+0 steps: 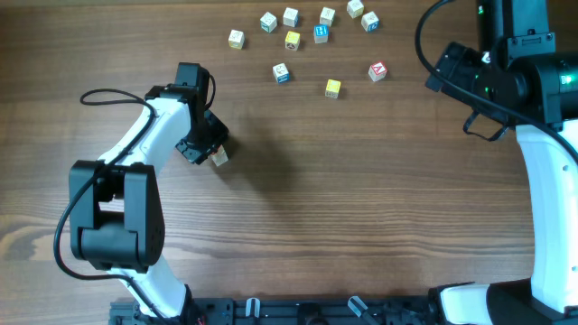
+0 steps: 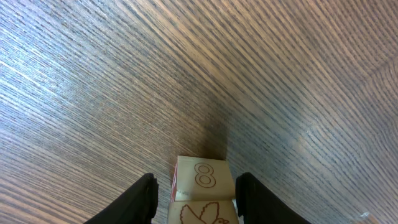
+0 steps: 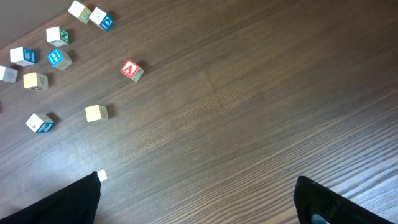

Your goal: Form a tower

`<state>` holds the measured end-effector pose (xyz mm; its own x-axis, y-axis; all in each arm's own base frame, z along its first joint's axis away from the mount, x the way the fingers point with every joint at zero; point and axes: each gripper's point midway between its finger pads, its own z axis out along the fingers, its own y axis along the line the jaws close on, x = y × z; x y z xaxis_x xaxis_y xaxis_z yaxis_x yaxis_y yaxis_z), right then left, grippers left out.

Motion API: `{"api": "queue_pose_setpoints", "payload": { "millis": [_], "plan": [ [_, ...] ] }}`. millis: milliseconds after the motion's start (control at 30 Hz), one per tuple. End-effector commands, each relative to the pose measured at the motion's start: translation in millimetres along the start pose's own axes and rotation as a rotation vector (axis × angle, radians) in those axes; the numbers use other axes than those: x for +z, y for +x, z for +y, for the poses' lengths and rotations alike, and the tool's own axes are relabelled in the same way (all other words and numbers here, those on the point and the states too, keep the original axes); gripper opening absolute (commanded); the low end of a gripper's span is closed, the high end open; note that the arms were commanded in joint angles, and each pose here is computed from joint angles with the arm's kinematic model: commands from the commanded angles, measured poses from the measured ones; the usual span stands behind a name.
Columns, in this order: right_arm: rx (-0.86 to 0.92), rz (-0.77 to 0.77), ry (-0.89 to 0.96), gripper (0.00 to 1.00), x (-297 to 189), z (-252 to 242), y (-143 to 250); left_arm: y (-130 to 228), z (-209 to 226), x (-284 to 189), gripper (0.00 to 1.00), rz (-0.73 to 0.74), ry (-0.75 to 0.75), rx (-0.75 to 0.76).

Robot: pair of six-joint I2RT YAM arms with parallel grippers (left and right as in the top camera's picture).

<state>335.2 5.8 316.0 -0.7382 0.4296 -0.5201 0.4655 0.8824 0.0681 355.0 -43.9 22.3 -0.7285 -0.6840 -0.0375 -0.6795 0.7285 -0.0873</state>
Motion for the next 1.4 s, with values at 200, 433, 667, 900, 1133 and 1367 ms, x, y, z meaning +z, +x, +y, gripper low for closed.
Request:
{"api": "queue_pose_setpoints", "payload": {
  "millis": [200, 433, 667, 900, 1133, 1367],
  "plan": [
    [0.013, -0.002, 0.026, 1.0, 5, -3, -2, -1, 6, 7, 0.4, -0.001, -0.028, -0.001],
    [0.013, -0.003, 0.025, 1.0, 5, -3, -2, -1, 6, 7, 0.38, -0.004, -0.029, -0.001],
    [0.013, -0.003, 0.025, 1.0, 5, -3, -2, -1, 6, 7, 0.72, -0.004, -0.03, -0.001],
    [0.013, -0.003, 0.025, 1.0, 5, -3, -2, -1, 6, 7, 0.96, -0.002, -0.03, -0.001],
    [0.013, -0.003, 0.025, 1.0, 5, -3, -2, 2, 9, 4, 1.0, 0.007, -0.036, -0.002],
    [0.013, -0.003, 0.025, 1.0, 5, -3, -2, -13, -15, -49, 1.0, -0.093, 0.08, 0.216]
  ]
}}
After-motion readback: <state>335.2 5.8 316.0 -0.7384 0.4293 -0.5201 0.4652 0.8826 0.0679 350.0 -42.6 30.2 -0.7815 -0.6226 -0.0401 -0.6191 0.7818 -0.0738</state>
